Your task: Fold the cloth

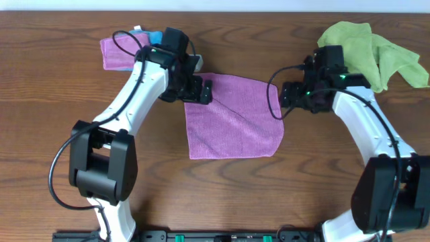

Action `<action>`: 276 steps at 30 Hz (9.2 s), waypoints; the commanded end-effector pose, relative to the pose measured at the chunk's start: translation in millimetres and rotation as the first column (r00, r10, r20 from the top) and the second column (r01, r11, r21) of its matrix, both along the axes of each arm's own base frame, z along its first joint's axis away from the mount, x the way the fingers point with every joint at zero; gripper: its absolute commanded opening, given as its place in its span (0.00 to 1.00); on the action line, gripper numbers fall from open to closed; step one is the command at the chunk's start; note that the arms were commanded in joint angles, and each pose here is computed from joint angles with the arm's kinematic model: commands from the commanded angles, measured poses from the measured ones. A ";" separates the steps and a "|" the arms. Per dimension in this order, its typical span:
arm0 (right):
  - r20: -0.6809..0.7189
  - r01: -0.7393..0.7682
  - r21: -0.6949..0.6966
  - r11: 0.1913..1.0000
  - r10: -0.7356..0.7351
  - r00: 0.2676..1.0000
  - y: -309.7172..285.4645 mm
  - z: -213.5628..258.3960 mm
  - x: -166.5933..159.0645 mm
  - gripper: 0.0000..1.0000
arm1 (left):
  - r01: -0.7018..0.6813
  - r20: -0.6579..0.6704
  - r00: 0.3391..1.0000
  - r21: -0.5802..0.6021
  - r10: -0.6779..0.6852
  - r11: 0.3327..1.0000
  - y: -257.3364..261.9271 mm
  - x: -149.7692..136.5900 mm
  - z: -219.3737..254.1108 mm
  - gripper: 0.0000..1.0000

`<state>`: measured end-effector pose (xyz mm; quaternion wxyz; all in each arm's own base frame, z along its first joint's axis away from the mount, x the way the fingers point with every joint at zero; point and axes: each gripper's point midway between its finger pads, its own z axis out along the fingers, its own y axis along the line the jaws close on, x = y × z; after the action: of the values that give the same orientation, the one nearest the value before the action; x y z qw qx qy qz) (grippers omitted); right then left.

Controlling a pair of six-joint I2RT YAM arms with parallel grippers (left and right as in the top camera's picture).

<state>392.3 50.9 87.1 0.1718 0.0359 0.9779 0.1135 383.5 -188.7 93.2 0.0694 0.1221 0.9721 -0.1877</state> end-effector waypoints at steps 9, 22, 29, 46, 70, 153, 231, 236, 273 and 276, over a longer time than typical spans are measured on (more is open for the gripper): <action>0.050 -0.063 0.206 0.976 0.054 0.997 6.7 -8.1 23.8 0.89 | 0.199 0.021 0.980 -0.011 -0.199 0.980 -62.1 -36.2 1.7 0.96; 0.089 -0.084 0.464 0.882 0.048 0.995 21.3 -20.8 46.9 0.96 | 0.222 0.015 0.975 -0.137 -0.222 0.965 -78.4 -44.4 -11.7 0.95; 0.049 -0.068 0.495 0.866 0.050 0.998 24.7 -37.5 45.5 0.96 | 0.209 -0.085 0.971 -0.150 -0.224 0.966 -76.0 -66.0 -13.6 0.90; -0.023 -0.034 0.616 0.787 0.061 0.998 40.4 -53.9 39.8 0.97 | 0.247 -0.187 0.946 -0.113 -0.265 0.962 -67.6 -103.5 -42.4 0.88; -0.007 -0.076 0.678 0.731 0.110 0.994 58.6 -43.0 35.3 0.99 | 0.258 -0.253 0.942 0.124 -0.221 0.958 -23.3 -122.9 -77.7 0.06; 0.429 -0.279 0.763 0.583 -0.136 0.893 81.4 11.3 152.3 0.99 | 0.235 -0.197 0.965 0.376 -0.170 0.897 19.0 -125.9 -115.7 0.06; -0.020 0.038 -0.063 0.997 -0.040 0.999 -51.3 89.3 36.6 0.99 | 0.167 0.071 0.981 0.150 -0.179 0.974 -47.1 -68.0 -4.1 0.96; 0.077 0.028 -0.073 0.997 -0.022 0.997 -49.7 107.0 11.3 0.99 | 0.099 0.170 0.977 0.165 -0.127 0.981 -35.5 -68.9 37.4 0.95; 0.072 -0.221 0.335 0.916 0.209 0.975 51.4 -40.4 -15.5 0.99 | -0.227 -0.041 0.973 -0.038 0.225 0.973 22.6 -106.9 -38.3 0.95; 0.095 -0.237 0.370 0.898 0.217 0.972 62.6 -43.9 -8.8 0.99 | -0.223 -0.048 0.974 -0.047 0.221 0.974 20.9 -108.0 -37.7 0.95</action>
<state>385.6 98.9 49.4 0.1844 -0.0421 0.9383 0.2895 275.9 -165.2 51.4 0.0726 0.0077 0.9787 -0.1919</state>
